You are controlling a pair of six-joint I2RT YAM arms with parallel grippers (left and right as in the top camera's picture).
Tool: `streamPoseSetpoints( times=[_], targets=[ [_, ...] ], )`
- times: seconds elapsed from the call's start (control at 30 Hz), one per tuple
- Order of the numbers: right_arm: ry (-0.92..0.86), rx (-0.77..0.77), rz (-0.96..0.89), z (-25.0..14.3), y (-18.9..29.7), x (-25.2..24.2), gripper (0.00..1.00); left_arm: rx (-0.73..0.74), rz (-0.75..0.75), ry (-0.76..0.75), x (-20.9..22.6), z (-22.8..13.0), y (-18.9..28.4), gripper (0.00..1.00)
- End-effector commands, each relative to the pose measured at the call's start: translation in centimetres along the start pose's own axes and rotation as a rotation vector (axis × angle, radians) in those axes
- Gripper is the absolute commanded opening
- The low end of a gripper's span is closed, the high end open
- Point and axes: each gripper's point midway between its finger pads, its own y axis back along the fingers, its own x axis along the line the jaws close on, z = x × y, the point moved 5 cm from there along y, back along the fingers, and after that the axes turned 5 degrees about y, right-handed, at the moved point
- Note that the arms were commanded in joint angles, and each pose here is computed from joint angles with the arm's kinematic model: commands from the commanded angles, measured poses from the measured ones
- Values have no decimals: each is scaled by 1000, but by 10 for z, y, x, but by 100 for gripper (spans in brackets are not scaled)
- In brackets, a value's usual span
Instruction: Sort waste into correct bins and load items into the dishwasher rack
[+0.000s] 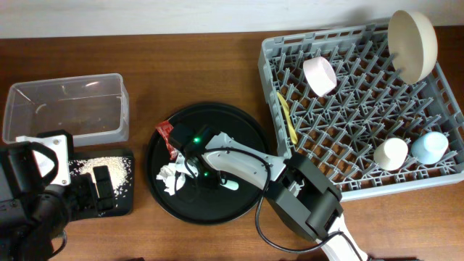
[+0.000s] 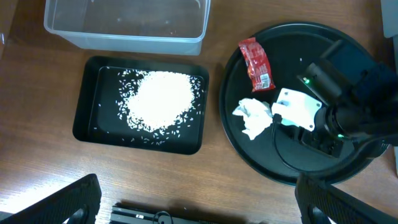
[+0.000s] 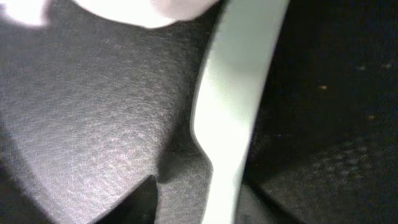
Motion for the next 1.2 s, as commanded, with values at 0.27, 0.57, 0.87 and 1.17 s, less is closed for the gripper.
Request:
streamPoseSetpoints(
  times=[0.27,0.57,0.87,1.17],
  targets=[
    [-68,47,-98,-5,0,-11,17,-7,4,5,1,0,2,99],
    [-128,52,-197,1,32,-25,16,-7,4,5,1,0,2,99],
    [-291,44,-384,-5,84,-68,15,-7,4,5,1,0,2,99],
    [-693,-119,-459,-55,180,-149,15,-7,4,5,1,0,2,99]
  ],
)
